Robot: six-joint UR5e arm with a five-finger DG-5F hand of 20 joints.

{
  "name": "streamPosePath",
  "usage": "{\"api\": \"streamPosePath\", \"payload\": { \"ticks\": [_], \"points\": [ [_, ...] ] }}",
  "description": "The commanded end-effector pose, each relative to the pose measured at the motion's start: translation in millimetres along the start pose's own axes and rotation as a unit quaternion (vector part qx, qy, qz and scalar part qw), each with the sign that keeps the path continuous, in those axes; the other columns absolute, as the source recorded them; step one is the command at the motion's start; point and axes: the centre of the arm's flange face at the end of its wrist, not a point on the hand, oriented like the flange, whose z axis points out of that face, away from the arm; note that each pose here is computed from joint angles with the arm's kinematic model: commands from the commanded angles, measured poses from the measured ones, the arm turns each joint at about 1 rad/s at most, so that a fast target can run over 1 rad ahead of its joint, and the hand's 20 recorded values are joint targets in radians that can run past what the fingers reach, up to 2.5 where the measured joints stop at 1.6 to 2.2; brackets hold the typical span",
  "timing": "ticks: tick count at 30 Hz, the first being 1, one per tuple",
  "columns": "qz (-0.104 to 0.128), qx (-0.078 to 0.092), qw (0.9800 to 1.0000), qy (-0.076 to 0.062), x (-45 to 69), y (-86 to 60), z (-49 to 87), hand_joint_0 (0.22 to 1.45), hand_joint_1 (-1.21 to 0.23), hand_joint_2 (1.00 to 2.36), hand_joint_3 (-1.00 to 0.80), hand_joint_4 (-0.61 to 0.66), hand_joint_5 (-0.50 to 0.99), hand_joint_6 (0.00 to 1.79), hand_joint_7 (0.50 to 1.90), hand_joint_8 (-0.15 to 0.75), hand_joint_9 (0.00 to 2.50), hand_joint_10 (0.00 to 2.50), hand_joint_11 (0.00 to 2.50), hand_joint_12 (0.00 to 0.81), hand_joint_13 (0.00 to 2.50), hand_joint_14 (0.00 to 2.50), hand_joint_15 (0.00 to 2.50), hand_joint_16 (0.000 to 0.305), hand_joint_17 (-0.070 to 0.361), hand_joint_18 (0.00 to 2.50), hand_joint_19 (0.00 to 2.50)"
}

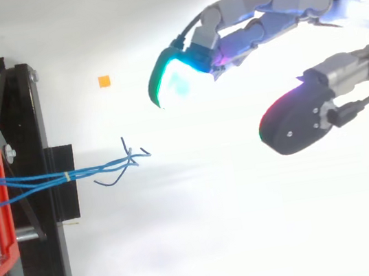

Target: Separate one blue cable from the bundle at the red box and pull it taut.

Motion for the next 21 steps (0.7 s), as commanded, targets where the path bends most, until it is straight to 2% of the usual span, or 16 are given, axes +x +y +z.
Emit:
{"api": "streamPosePath", "payload": {
  "ticks": [1, 2, 5, 6, 8, 9, 11, 12, 14, 17, 18, 21],
  "points": [
    [-0.007, -0.004, 0.9999, -0.011, 5.5, -0.2, 3.4, 0.55, -0.56, 1.0, -0.46, 0.21, -0.19, 0.5, 0.89, 0.288, 0.64, 0.01, 0.41, 0.333, 0.54, 0.01, 0.34, 0.036, 0.081, 0.36, 0.49],
    [-0.013, 0.006, 0.9997, -0.019, 9.5, -11.5, 7.3, 0.55, -0.56, 1.0, -0.46, 0.21, -0.19, 0.5, 0.88, 0.288, 0.64, 0.01, 0.4, 0.332, 0.54, 0.01, 0.34, 0.036, 0.08, 0.36, 0.49],
    [-0.011, 0.006, 0.9996, -0.024, 11.3, -12.0, 10.3, 0.55, -0.56, 1.0, -0.46, 0.22, -0.18, 0.5, 0.9, 0.293, 0.65, 0.01, 0.43, 0.328, 0.54, 0.01, 0.34, 0.035, 0.079, 0.35, 0.48],
    [-0.013, 0.013, 0.9995, -0.025, 16.5, -22.9, 16.8, 0.55, -0.56, 1.0, -0.46, 0.22, -0.18, 0.5, 0.9, 0.291, 0.65, 0.01, 0.43, 0.329, 0.54, 0.01, 0.34, 0.035, 0.078, 0.35, 0.49],
    [-0.009, 0.009, 0.9995, -0.028, 20.0, -20.8, 26.7, 0.55, -0.56, 1.0, -0.46, 0.22, -0.18, 0.5, 0.91, 0.293, 0.65, 0.01, 0.42, 0.328, 0.54, 0.01, 0.34, 0.034, 0.077, 0.36, 0.48],
    [-0.008, 0.003, 0.9995, -0.03, 19.3, -14.3, 29.4, 0.55, -0.56, 1.0, -0.46, 0.22, -0.18, 0.5, 0.91, 0.293, 0.65, 0.01, 0.42, 0.327, 0.54, 0.01, 0.34, 0.034, 0.077, 0.36, 0.47],
    [-0.01, 0.003, 0.9995, -0.03, 21.8, -17.0, 34.9, 0.55, -0.56, 1.0, -0.46, 0.22, -0.18, 0.5, 0.91, 0.292, 0.65, 0.01, 0.43, 0.327, 0.54, 0.01, 0.34, 0.034, 0.077, 0.36, 0.48],
    [-0.009, -0.001, 0.9995, -0.031, 22.9, -13.9, 38.0, 0.55, -0.56, 1.0, -0.46, 0.23, -0.17, 0.5, 0.91, 0.292, 0.66, 0.01, 0.43, 0.326, 0.55, 0.01, 0.34, 0.034, 0.077, 0.36, 0.47],
    [-0.01, 0.003, 0.9994, -0.033, 25.8, -21.2, 42.4, 0.55, -0.56, 1.0, -0.46, 0.22, -0.17, 0.5, 0.91, 0.291, 0.66, 0.01, 0.43, 0.324, 0.55, 0.01, 0.35, 0.034, 0.077, 0.36, 0.47],
    [-0.009, -0.004, 0.9992, -0.04, 24.8, -17.0, 45.4, 0.55, -0.56, 1.0, -0.46, 0.22, -0.17, 0.5, 0.91, 0.292, 0.67, 0.01, 0.44, 0.325, 0.55, 0.01, 0.34, 0.034, 0.077, 0.36, 0.47],
    [-0.009, -0.004, 0.9989, -0.047, 25.1, -20.4, 47.8, 0.55, -0.56, 1.0, -0.46, 0.22, -0.17, 0.5, 0.92, 0.292, 0.67, 0.01, 0.44, 0.325, 0.56, 0.01, 0.34, 0.034, 0.076, 0.36, 0.47],
    [-0.008, -0.012, 0.9981, -0.059, 24.2, -18.4, 49.6, 0.55, -0.56, 1.0, -0.46, 0.23, -0.17, 0.5, 0.91, 0.294, 0.68, 0.01, 0.44, 0.325, 0.57, 0.01, 0.35, 0.034, 0.076, 0.37, 0.48]
  ]
}}
